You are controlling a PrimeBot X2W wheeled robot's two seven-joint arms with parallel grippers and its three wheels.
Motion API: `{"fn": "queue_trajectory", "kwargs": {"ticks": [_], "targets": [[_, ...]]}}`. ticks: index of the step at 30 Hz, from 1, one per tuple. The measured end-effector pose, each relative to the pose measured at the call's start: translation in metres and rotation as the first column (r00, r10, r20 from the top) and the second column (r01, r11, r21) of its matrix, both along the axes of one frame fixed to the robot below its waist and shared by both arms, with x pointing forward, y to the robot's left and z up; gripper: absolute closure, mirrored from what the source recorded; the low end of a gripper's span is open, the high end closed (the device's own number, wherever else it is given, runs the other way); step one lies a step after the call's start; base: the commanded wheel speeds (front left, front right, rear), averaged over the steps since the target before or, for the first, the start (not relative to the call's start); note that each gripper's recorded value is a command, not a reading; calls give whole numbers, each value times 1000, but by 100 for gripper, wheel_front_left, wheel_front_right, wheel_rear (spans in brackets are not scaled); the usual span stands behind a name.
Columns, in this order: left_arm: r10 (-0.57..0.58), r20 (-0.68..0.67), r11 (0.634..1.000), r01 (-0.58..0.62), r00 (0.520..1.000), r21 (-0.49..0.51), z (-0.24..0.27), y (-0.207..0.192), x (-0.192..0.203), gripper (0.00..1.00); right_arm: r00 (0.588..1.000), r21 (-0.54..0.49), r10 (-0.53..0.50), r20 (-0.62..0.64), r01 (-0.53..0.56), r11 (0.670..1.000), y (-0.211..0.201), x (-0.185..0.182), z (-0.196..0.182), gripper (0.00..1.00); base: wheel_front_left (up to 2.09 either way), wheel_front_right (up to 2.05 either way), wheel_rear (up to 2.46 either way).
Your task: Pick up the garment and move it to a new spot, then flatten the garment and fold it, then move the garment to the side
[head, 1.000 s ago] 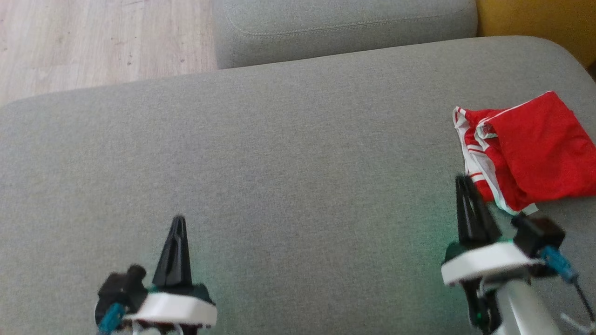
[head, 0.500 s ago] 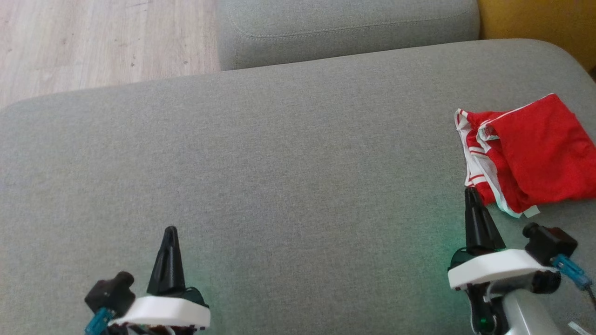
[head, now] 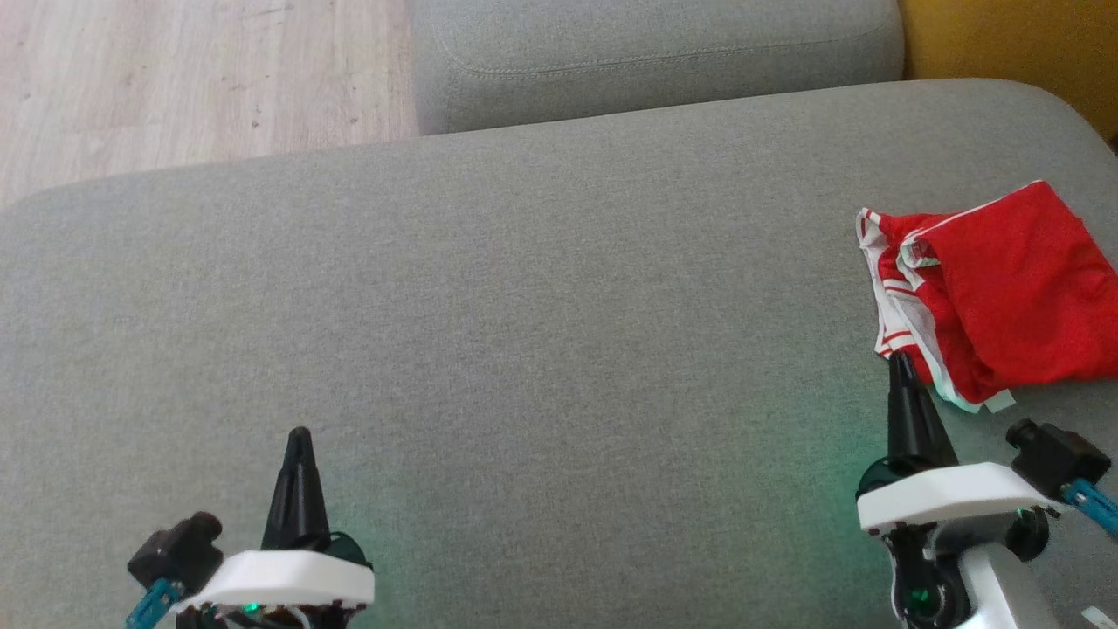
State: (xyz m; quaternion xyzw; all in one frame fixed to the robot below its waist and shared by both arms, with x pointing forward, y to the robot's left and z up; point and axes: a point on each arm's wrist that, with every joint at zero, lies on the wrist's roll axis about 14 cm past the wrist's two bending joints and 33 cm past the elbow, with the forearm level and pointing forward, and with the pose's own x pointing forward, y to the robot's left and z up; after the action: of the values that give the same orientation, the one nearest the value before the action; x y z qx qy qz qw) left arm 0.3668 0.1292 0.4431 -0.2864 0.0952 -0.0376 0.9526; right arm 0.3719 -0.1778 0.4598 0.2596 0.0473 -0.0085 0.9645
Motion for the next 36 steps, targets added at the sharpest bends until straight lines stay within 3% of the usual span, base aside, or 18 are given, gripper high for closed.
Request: {"fn": "queue_trajectory", "kwargs": {"ticks": [17,36], "targets": [[58,-42,985,-64,997,-160,1,12,1,100,999,182,-44,-15,46,982,-7,2,3,100,0,0,0],[105,-82,932,-127,991,-340,4,24,2,100,996,380,-79,-34,86,921,-13,3,5,100,0,0,0]]}}
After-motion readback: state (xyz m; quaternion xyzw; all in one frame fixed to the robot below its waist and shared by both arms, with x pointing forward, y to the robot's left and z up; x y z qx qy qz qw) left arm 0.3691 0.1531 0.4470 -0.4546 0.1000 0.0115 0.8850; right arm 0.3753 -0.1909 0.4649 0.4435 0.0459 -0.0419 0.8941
